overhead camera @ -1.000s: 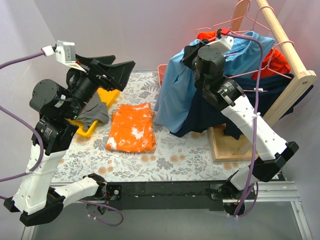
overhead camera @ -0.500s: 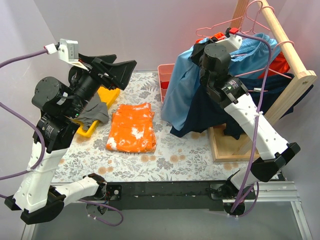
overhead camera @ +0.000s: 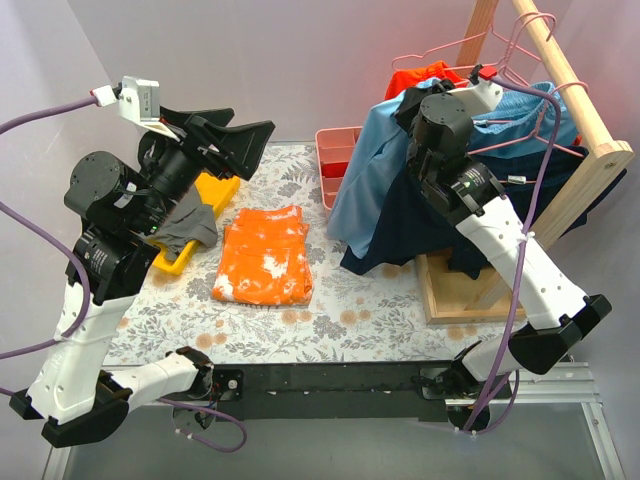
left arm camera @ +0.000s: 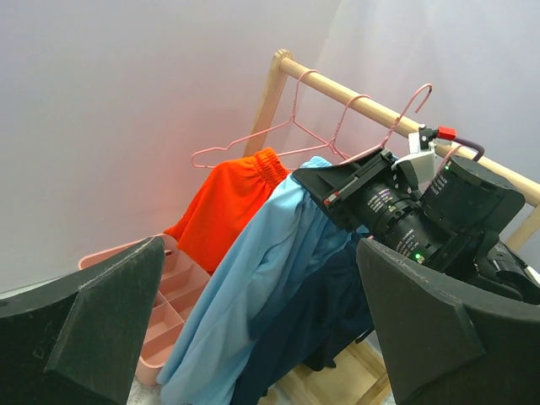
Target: Place the shorts on the hanger
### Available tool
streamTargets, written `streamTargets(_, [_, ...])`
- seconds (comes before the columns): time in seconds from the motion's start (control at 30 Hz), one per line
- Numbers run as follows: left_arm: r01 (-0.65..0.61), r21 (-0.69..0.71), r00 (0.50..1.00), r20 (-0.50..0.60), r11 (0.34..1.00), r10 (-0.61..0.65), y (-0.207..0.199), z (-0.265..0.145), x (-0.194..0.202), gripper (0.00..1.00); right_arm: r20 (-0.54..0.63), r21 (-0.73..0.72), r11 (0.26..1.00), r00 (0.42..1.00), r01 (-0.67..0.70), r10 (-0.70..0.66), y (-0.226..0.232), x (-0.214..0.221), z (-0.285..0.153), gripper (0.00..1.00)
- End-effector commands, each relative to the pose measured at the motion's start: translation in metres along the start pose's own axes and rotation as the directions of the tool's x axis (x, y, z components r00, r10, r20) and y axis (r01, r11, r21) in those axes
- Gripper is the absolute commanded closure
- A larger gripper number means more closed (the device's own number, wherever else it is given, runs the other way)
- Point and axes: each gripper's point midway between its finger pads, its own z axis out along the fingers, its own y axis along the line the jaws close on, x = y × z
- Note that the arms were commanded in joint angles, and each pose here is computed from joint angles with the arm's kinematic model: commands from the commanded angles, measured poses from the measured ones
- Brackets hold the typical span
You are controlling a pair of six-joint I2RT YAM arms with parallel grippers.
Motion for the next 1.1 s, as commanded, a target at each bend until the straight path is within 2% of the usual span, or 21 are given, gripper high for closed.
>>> streamTargets(0.0, [-0.014, 0.023, 1.0, 0.003, 1.0, 0.013, -0.006, -0.003, -0.006, 0.02, 0.124, -0.03, 0.993, 0.985, -0.116, 0.119, 0.01, -0.053, -0.01, 0.99])
streamTargets(0.43, [-0.01, 0.029, 1.0, -0.012, 1.0, 0.01, -0.006, 0.0, 0.0, 0.02, 0.187, 0.048, 0.985, 0.97, -0.163, 0.152, -0.013, -0.066, -0.013, 0.99])
streamTargets(0.83, [-0.01, 0.022, 1.0, -0.023, 1.0, 0.011, -0.003, -0.003, 0.006, 0.02, 0.132, 0.102, 0.977, 0.976, -0.188, 0.174, -0.038, -0.034, -0.012, 0.99])
streamTargets(1.07, [-0.01, 0.019, 1.0, -0.03, 1.0, 0.01, -0.002, -0.003, 0.009, 0.02, 0.136, 0.115, 0.972, 0.973, -0.203, 0.187, -0.045, -0.037, -0.017, 0.99])
